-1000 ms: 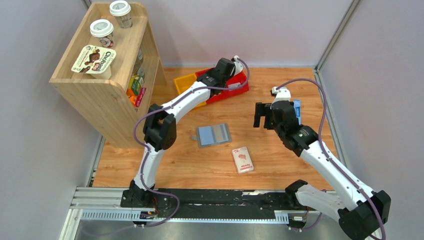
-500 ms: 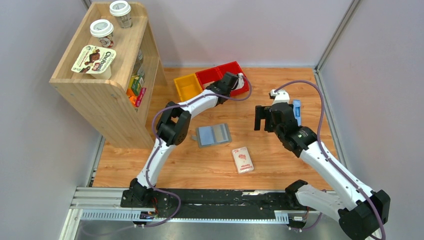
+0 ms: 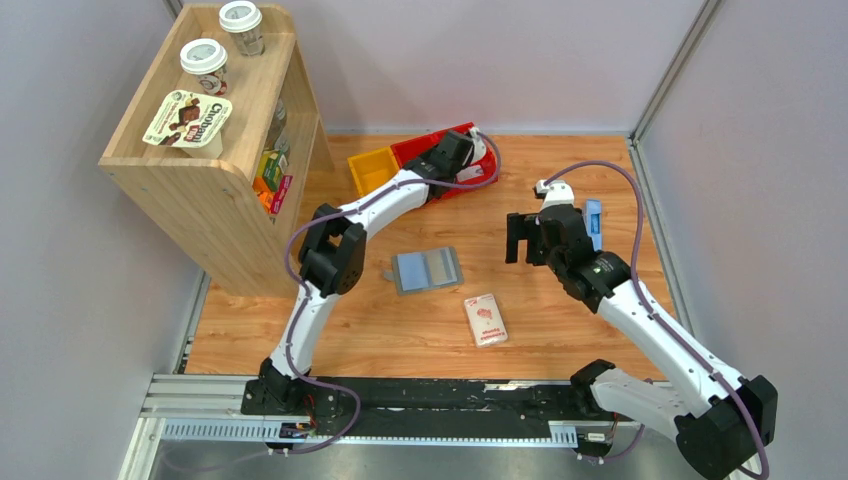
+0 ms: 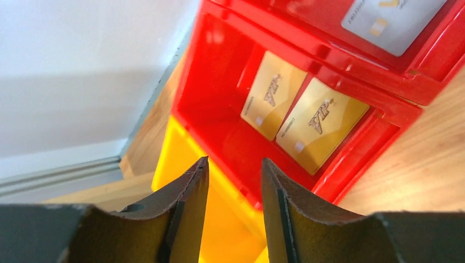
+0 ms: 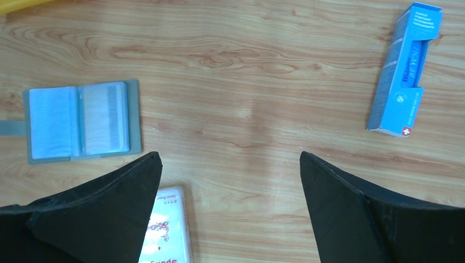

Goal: Take the credit cards out of the card holder
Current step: Place the credit card in the storage box, then remove the credit card from the card holder.

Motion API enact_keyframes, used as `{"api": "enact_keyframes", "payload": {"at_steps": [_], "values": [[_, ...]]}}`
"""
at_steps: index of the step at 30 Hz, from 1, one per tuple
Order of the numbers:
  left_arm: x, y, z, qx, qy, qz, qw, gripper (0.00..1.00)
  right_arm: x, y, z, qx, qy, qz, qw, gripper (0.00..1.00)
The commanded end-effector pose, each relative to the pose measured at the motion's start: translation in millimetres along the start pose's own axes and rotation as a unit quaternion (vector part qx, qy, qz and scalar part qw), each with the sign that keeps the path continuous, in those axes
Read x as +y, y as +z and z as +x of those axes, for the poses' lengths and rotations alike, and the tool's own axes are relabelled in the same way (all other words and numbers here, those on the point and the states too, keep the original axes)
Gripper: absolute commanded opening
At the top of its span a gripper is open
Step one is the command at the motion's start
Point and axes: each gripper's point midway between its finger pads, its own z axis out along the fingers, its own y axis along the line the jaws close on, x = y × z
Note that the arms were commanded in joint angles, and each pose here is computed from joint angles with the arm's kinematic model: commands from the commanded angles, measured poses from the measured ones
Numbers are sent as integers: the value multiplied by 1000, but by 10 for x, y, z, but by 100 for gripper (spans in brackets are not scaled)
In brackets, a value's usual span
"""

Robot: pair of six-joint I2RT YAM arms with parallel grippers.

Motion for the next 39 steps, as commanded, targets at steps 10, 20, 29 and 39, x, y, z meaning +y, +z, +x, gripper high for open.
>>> {"api": "enact_keyframes", "payload": {"at_steps": [10,20,29,39], "values": [[376,-1647,143,-44,-336,95,936,54,780,208,145,70,3,-176,982,100],[-556,-2146,851,-5,-471,250,846,55,1338,494,329,121,59,-255,957,100],[-848,-2029,1056,22,-512,292,807,42,1648,813,393,157,110,-277,941,100],[-1201,-1795,1336,72,-514,304,799,38,1832,1068,563,197,126,-286,929,100]]}}
